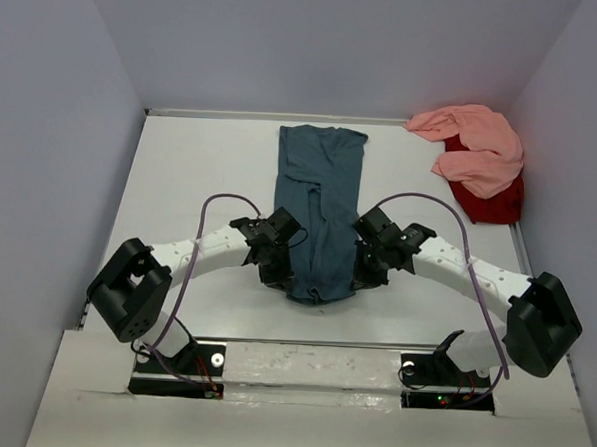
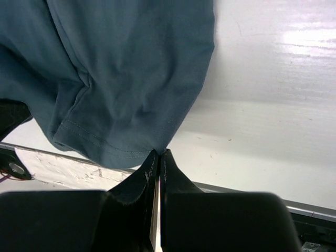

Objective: Fold and stack the t-shirts
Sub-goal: Grab the bottom of the folded rectangular tshirt with both arms, then fold the folded rectangular tshirt in 1/3 of the way

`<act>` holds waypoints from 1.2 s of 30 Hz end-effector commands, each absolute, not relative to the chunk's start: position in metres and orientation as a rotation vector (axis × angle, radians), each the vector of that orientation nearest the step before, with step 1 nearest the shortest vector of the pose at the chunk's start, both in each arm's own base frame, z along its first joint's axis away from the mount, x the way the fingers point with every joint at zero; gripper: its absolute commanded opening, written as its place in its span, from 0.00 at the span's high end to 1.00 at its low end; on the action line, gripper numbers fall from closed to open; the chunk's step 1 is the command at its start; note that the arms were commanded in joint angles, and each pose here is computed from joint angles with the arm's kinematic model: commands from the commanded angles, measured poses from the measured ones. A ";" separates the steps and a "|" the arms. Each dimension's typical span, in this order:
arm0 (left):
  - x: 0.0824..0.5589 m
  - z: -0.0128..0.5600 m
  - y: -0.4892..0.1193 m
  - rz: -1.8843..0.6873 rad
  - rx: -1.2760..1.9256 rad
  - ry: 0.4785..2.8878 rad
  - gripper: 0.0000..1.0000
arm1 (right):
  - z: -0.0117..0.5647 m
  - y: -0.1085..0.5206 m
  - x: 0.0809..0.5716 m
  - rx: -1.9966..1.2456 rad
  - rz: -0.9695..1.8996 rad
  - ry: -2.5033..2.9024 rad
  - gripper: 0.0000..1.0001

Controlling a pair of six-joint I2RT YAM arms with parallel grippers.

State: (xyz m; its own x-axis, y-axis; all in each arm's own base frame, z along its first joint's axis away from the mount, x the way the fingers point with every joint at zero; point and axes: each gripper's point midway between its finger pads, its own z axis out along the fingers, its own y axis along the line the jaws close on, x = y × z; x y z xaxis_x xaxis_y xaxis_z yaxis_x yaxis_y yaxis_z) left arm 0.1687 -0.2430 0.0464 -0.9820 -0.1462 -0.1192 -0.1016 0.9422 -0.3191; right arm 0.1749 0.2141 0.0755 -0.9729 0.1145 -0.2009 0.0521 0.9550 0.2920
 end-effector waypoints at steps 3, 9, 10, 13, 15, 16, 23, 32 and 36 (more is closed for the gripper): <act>0.184 0.065 -0.233 -0.448 -0.216 2.916 0.81 | 0.094 0.221 0.191 0.059 0.404 2.829 1.00; 0.195 0.071 -0.220 -0.435 -0.260 2.896 0.81 | 0.101 0.219 0.204 0.054 0.372 2.789 1.00; 0.197 0.072 -0.218 -0.433 -0.262 2.891 0.81 | 0.102 0.219 0.205 0.047 0.370 2.784 1.00; 0.206 0.076 -0.214 -0.436 -0.289 2.872 0.81 | 0.105 0.220 0.211 0.046 0.365 2.775 1.00; 0.210 0.078 -0.213 -0.434 -0.289 2.867 0.81 | 0.107 0.221 0.213 0.038 0.364 2.769 1.00; 0.213 0.080 -0.213 -0.434 -0.291 2.860 0.81 | 0.109 0.222 0.216 0.032 0.367 2.765 1.00; 0.228 0.089 -0.211 -0.414 -0.298 2.833 0.81 | 0.116 0.219 0.229 0.021 0.355 2.744 1.00; 0.253 0.092 -0.200 -0.377 -0.303 2.811 0.81 | 0.127 0.206 0.258 0.045 0.382 2.715 1.00; 0.262 0.093 -0.197 -0.368 -0.310 2.801 0.81 | 0.131 0.207 0.273 0.027 0.419 2.715 1.00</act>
